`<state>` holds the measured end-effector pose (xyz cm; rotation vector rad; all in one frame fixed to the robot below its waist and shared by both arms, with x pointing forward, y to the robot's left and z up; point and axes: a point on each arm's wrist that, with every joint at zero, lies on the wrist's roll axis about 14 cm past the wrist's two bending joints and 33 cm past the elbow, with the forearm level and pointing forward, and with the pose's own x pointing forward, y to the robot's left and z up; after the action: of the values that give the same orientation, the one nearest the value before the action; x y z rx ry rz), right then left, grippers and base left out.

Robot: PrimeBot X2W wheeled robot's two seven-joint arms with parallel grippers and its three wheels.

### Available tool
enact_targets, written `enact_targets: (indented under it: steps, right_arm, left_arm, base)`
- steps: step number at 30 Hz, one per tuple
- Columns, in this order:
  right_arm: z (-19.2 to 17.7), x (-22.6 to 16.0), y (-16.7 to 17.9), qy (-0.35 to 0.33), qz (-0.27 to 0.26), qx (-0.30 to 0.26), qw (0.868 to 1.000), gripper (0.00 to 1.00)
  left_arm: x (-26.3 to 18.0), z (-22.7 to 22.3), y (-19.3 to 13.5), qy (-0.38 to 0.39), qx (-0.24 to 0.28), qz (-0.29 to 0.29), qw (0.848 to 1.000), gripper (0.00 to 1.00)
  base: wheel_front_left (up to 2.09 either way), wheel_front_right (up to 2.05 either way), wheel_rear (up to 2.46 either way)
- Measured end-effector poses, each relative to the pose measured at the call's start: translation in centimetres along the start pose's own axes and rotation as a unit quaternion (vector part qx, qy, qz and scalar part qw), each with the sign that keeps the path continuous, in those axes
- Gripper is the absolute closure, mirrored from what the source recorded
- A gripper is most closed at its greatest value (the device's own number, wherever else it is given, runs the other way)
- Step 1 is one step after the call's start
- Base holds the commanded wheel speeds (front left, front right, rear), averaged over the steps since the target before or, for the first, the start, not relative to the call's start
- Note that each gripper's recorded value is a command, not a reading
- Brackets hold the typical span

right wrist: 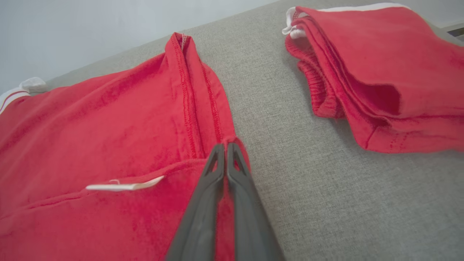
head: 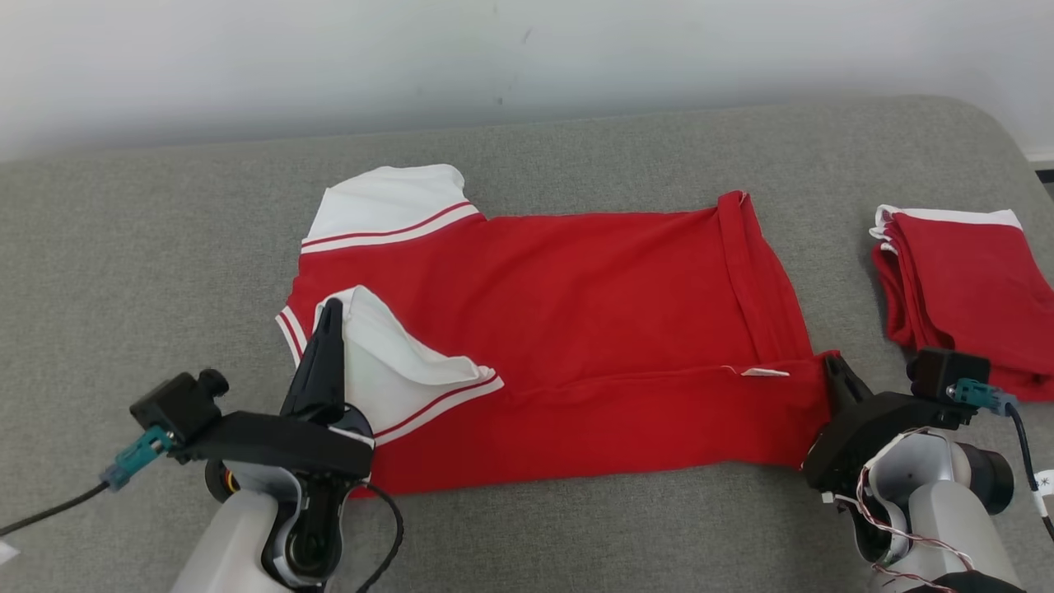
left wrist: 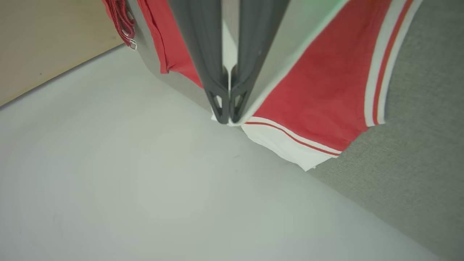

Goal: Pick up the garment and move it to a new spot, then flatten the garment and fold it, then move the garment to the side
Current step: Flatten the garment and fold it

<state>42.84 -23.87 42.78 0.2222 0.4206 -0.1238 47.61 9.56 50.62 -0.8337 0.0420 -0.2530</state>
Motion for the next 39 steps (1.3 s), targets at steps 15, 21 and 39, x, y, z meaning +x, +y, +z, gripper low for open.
enact_targets:
  steps: [15,21,39]
  right_arm:
    - [-0.7,0.6,-1.0,0.01,-0.018,-0.003,1.0,0.0]
    - [0.0,0.2,-0.7,-0.002,-0.013,0.006,1.0,0.0]
    - [1.1,-5.6,-3.4,-0.017,-0.034,0.028,0.999,0.0]
  left_arm:
    - [1.7,-0.7,-0.7,0.027,0.094,-0.025,0.995,0.63]
    - [1.5,1.9,-0.4,0.0,0.184,-0.021,0.983,0.0]
    - [-9.0,-3.0,7.2,0.14,0.31,0.086,0.937,0.0]
  base:
    - [0.0,0.0,0.0]
    - [0.0,0.0,0.0]
    - [0.0,0.0,0.0]
